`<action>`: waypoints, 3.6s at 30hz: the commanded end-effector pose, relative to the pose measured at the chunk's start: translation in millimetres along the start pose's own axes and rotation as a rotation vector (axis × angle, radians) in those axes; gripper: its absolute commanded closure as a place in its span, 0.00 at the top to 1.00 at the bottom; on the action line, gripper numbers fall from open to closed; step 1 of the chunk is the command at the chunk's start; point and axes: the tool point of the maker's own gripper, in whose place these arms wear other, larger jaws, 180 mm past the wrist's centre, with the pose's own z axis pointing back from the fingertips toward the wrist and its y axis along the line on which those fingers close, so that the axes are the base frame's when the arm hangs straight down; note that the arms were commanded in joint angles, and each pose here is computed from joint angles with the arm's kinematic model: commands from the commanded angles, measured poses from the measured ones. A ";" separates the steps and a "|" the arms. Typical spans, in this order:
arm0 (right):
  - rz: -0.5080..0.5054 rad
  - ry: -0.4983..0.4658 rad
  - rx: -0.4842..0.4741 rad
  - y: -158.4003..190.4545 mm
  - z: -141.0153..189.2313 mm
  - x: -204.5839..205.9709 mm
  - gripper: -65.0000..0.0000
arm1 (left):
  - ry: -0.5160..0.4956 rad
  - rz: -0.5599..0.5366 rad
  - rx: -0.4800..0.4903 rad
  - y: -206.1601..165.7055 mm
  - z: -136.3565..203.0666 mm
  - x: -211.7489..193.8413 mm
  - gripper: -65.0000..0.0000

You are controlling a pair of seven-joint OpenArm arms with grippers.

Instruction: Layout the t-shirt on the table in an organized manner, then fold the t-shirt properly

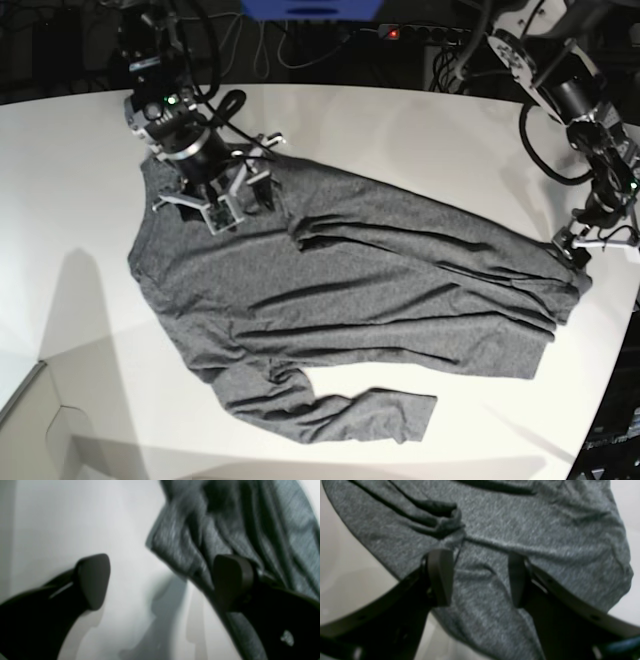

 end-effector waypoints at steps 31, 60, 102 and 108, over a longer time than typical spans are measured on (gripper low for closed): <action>-0.048 0.040 -0.019 2.3 30.1 -26.8 0.55 | -0.041 0.002 -0.089 -51.0 -43.8 11.7 0.00; -0.006 0.046 0.163 61.0 -12.1 -25.5 0.54 | -0.074 -0.019 -0.066 -38.0 -39.0 32.2 0.00; 0.131 0.024 0.177 32.5 -48.3 20.1 0.00 | -0.112 -0.026 -0.059 -34.2 -35.8 55.2 0.00; 0.136 0.037 0.182 40.9 -34.9 21.4 0.00 | -0.120 -0.023 -0.066 -38.5 -36.1 59.3 0.00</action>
